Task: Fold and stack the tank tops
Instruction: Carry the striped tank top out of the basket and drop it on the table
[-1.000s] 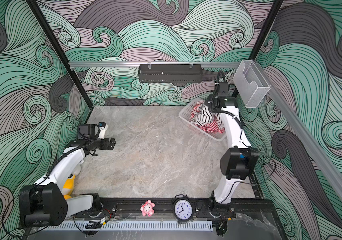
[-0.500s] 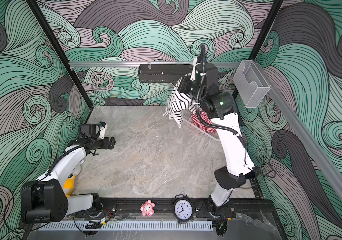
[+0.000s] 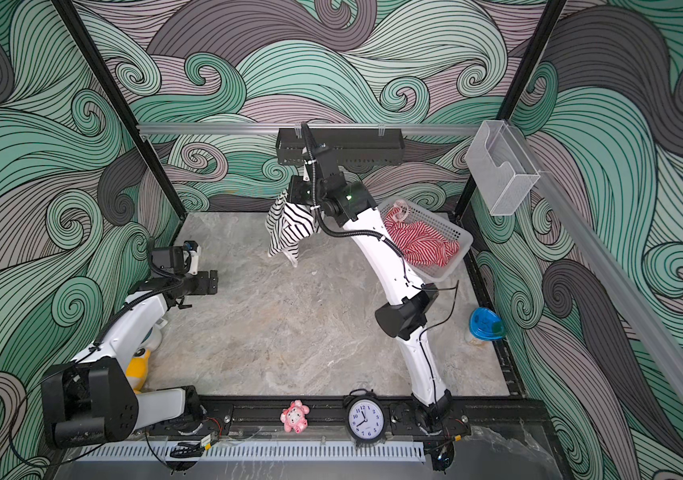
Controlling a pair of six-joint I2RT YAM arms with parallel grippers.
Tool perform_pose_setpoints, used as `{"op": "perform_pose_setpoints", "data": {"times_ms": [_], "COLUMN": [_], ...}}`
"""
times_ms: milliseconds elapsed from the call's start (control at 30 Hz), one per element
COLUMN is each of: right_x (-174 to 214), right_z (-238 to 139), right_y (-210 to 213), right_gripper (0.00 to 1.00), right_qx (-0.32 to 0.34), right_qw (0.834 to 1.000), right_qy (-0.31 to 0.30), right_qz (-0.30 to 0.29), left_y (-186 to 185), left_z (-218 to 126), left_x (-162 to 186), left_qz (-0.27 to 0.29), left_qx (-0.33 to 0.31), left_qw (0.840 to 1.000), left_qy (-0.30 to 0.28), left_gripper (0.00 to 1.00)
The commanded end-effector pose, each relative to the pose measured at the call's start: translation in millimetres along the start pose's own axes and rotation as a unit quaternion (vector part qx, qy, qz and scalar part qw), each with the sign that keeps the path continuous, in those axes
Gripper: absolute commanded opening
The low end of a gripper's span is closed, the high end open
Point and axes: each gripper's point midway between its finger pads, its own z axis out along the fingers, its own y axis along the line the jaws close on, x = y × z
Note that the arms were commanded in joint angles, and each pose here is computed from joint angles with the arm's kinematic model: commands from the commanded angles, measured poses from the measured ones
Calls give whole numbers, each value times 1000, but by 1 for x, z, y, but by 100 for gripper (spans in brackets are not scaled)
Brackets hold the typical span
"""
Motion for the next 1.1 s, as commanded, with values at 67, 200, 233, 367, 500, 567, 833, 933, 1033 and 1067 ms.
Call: {"op": "perform_pose_setpoints", "data": {"times_ms": [67, 200, 233, 367, 500, 567, 833, 933, 1033, 1067], "right_x": [-1, 53, 70, 136, 198, 214, 202, 193, 195, 199], "right_z": [-40, -32, -27, -6, 12, 16, -21, -49, -77, -85], "right_y": [-38, -81, -90, -115, -143, -152, -149, -153, -173, -181], "right_gripper": [0, 0, 0, 1, 21, 32, 72, 88, 87, 86], "right_qx": [100, 165, 176, 204, 246, 260, 264, 262, 274, 279], "right_qw": [995, 985, 982, 966, 942, 934, 943, 951, 951, 949], "right_qy": [-27, 45, 70, 158, 229, 247, 203, 162, 143, 143], "right_qz": [16, 4, 2, 6, -3, -2, -12, 2, 31, 44], "left_y": [2, -20, -27, -51, -87, -106, -202, -238, -272, -283], "left_z": [5, 10, 11, 18, 27, 27, 16, 13, 8, 4], "left_x": [-2, 0, 0, -8, -9, -12, -11, 1, 15, 18], "left_qz": [-11, 21, 27, 53, 90, 106, 224, 256, 288, 296], "left_qx": [3, 66, 84, 125, 165, 184, 258, 290, 318, 331], "left_qw": [1000, 998, 996, 991, 981, 975, 936, 916, 896, 889], "left_qy": [2, 9, 9, 18, 57, 63, 84, 102, 114, 114], "left_gripper": [97, 97, 97, 97, 97, 97, 97, 97, 98, 98]}}
